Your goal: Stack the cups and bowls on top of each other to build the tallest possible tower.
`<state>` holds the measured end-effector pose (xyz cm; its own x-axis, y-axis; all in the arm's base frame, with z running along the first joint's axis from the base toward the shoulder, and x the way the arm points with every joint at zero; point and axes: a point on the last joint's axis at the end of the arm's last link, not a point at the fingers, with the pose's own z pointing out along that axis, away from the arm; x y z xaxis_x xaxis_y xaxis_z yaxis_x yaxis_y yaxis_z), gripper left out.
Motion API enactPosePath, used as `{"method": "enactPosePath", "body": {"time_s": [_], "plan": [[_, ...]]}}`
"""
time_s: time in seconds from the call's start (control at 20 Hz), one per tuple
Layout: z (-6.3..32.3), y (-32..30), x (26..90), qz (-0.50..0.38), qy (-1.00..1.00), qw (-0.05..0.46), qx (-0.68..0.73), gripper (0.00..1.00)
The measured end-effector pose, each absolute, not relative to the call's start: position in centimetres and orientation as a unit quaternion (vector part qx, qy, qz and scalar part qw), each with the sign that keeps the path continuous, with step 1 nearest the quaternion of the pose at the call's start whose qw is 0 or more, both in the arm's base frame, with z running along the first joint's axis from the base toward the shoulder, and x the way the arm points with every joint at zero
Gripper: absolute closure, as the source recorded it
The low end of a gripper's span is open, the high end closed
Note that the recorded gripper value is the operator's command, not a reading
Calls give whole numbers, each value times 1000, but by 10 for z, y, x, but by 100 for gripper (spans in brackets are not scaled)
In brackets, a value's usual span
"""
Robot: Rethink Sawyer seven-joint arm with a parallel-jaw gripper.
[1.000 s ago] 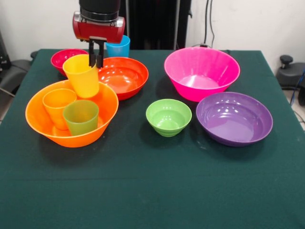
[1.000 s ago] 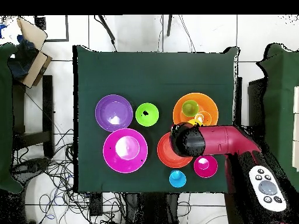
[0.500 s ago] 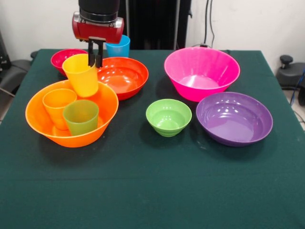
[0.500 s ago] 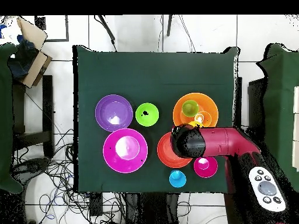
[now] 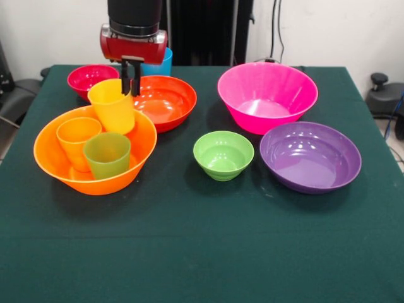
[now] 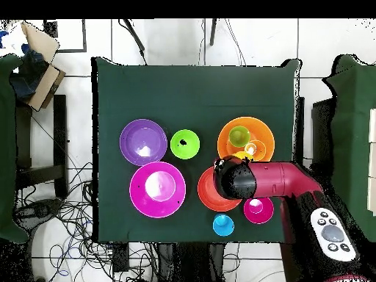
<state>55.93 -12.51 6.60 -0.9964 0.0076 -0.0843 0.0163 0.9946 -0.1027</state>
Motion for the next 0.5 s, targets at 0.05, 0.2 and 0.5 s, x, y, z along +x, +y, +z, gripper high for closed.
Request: {"method": "enactPosePath", "body": {"time_s": [0.05,0.2,0.5], "plan": [[65,-124,560,-50,998,45,6,100],[63,-123,561,-48,998,50,6,100],[63,-121,562,-47,997,55,7,100]]}}
